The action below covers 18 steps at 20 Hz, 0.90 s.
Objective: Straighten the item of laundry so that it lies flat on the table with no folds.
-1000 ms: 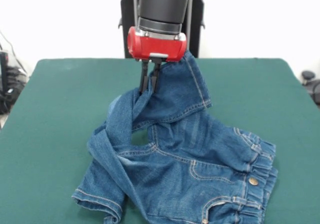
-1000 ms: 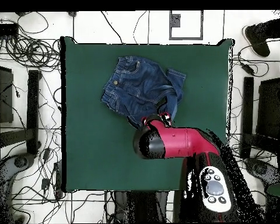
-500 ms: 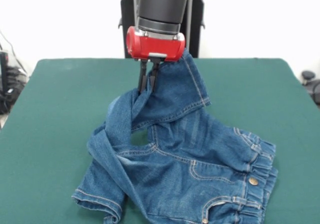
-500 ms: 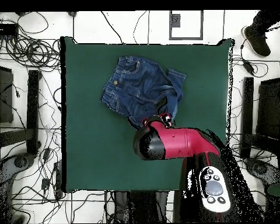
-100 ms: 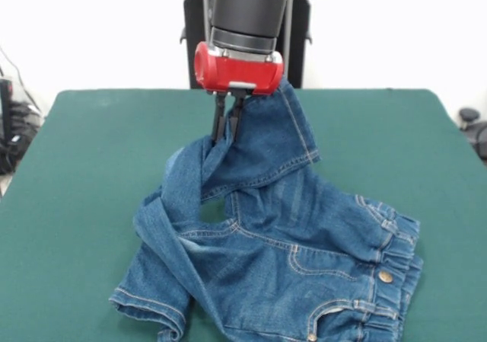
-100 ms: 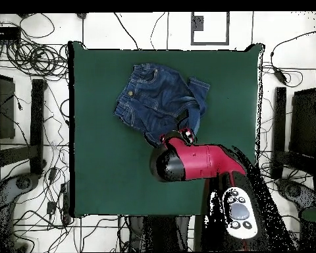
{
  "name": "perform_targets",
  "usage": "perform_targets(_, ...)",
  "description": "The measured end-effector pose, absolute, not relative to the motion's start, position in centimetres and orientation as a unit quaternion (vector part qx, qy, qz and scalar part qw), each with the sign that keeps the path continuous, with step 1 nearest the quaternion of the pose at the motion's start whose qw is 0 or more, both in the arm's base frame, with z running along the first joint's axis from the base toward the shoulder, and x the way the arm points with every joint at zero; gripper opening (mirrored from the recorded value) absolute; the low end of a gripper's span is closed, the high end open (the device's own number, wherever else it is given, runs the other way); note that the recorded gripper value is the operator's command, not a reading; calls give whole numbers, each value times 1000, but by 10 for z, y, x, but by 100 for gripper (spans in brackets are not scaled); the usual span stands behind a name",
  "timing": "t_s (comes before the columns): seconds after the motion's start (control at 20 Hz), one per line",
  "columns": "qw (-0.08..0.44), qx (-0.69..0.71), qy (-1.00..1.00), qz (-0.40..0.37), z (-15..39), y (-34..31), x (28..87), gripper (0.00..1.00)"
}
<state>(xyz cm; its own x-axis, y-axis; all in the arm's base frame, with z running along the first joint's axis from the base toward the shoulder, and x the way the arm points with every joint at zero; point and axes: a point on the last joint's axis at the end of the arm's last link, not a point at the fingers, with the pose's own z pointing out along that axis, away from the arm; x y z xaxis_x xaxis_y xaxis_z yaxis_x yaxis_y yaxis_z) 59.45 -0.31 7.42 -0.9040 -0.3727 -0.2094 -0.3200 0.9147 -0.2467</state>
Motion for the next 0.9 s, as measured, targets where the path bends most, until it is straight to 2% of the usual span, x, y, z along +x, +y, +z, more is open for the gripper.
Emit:
perform_targets(0.4,121,-186,970,-102,69,5,591,0)
perform_targets(0.9,80,-218,967,-107,42,17,570,0)
